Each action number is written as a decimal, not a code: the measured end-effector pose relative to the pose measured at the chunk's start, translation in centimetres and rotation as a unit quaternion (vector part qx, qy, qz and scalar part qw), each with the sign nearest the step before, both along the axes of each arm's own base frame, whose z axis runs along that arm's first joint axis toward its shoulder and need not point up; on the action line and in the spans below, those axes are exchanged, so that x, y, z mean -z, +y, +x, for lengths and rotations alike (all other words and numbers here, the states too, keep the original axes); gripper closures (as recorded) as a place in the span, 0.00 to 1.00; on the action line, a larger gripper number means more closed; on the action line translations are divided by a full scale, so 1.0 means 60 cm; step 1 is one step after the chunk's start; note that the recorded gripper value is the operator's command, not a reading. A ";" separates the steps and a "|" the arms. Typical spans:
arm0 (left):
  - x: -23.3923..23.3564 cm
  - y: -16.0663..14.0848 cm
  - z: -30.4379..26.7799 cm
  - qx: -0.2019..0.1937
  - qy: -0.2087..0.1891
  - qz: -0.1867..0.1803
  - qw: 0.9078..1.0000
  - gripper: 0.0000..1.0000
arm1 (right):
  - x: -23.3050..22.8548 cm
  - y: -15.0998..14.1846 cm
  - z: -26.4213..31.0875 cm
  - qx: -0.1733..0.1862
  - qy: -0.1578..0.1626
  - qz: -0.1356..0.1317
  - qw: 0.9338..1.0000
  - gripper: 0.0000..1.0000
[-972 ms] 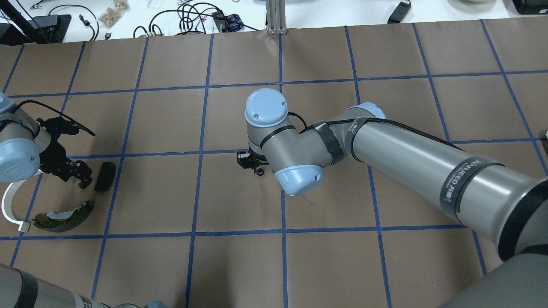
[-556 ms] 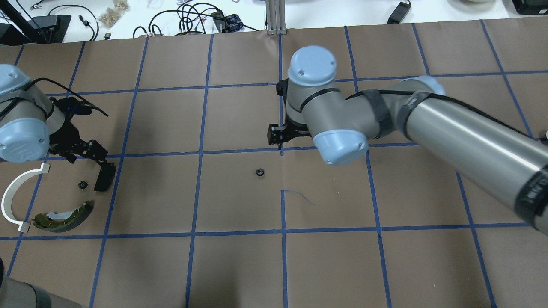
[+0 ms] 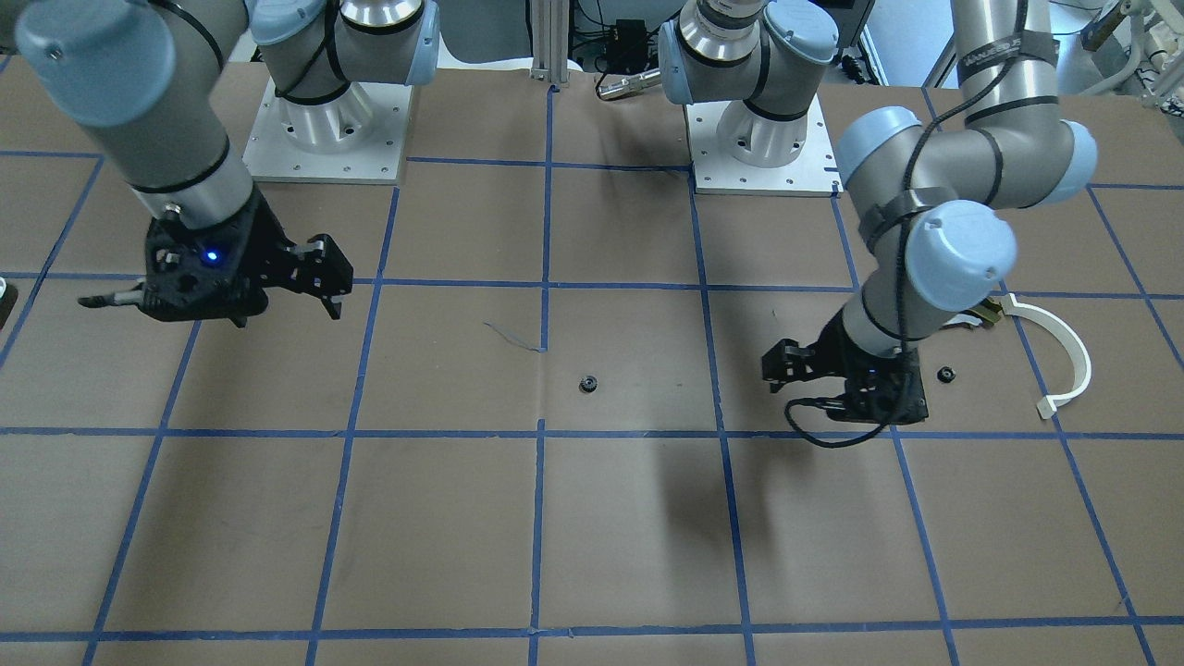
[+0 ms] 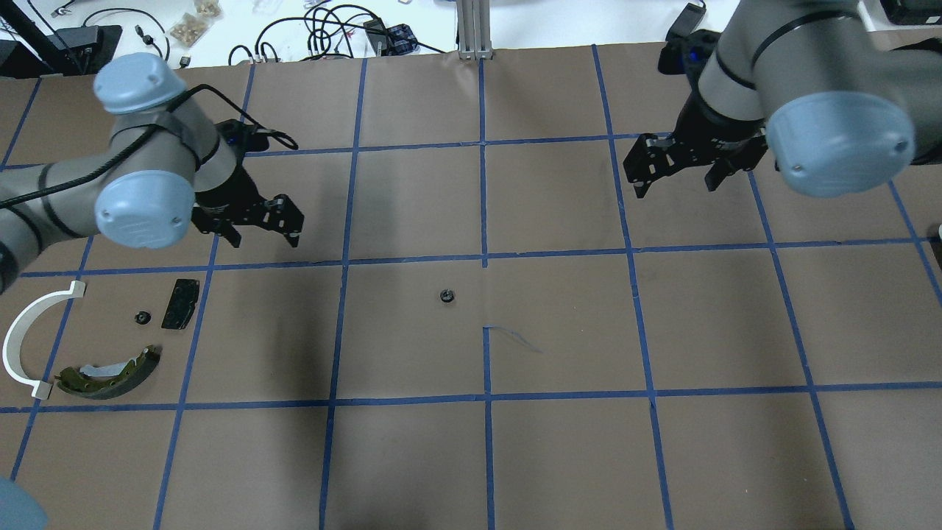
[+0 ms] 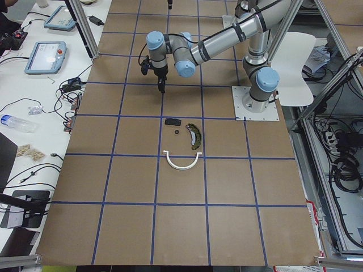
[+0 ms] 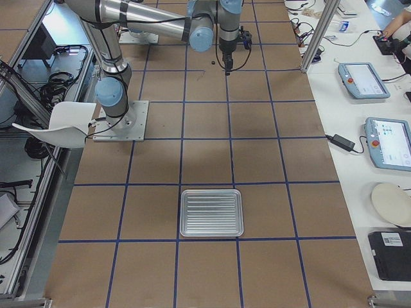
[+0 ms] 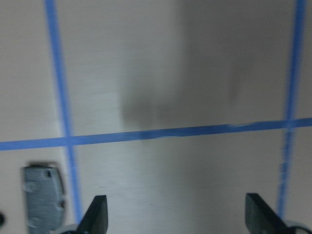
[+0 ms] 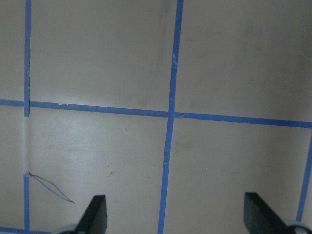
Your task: Place bearing gear from tray to pile
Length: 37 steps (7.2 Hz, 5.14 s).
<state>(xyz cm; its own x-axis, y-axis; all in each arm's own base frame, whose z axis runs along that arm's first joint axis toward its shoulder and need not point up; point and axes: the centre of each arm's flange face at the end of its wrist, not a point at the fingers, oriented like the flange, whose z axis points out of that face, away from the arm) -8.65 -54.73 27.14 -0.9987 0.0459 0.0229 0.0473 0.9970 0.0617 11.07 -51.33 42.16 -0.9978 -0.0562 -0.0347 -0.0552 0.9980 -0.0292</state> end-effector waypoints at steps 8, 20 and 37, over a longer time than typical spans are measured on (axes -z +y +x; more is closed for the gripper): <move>0.115 0.095 -0.364 0.060 0.024 0.014 0.998 0.00 | -0.088 0.025 0.056 0.024 0.036 0.013 0.999 0.00; 0.143 0.069 -0.340 0.059 0.006 0.015 0.998 1.00 | -0.113 0.050 0.050 0.023 0.029 -0.004 0.999 0.00; 0.129 0.060 0.524 0.075 0.021 0.074 0.994 1.00 | -0.099 0.044 0.046 0.018 0.034 -0.012 0.999 0.00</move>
